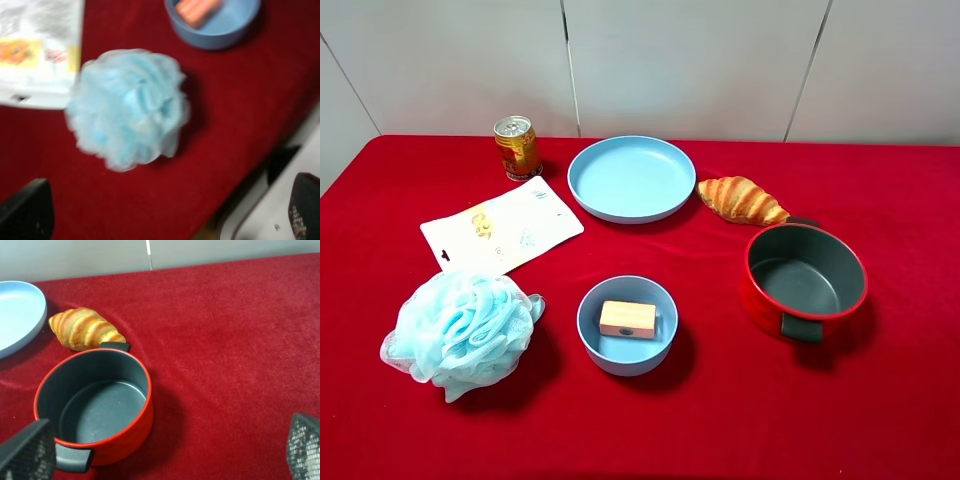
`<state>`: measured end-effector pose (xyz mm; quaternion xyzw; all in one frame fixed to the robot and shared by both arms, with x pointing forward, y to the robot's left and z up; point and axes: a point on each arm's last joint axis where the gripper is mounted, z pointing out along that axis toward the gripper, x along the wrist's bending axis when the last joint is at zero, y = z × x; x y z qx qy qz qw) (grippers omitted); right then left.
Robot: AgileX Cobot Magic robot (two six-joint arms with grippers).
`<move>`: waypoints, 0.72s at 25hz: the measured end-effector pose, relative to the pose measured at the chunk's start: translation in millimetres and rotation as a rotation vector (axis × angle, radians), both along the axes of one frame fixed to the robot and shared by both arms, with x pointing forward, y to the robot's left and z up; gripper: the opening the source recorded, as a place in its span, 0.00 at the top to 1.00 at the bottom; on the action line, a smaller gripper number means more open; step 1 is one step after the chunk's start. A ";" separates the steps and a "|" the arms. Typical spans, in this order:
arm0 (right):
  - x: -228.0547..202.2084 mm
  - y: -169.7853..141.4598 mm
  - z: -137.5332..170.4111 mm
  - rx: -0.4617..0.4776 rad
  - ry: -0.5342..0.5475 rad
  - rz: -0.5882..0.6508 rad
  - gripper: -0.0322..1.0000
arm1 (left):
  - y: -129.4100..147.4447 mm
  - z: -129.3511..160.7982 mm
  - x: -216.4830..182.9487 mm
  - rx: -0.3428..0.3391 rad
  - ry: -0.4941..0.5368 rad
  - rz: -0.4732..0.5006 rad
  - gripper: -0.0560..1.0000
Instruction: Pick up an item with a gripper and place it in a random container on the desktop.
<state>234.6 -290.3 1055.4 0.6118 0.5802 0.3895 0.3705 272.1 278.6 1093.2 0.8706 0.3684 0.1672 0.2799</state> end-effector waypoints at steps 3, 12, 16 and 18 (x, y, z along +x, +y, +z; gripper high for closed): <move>0.0 0.0 0.0 0.000 0.000 0.000 0.30 | 7.6 -12.8 -2.5 -0.012 -0.015 0.131 0.07; 0.0 0.0 0.0 0.000 0.000 0.000 0.30 | 16.4 -42.9 -23.0 -0.124 -0.059 0.486 0.07; 0.0 0.0 0.0 0.000 0.000 0.000 0.30 | 15.6 -52.1 -31.7 -0.147 -0.123 0.580 0.07; 0.0 0.0 0.0 0.000 0.000 0.000 0.30 | 15.2 -53.4 -35.3 -0.139 -0.172 0.594 0.07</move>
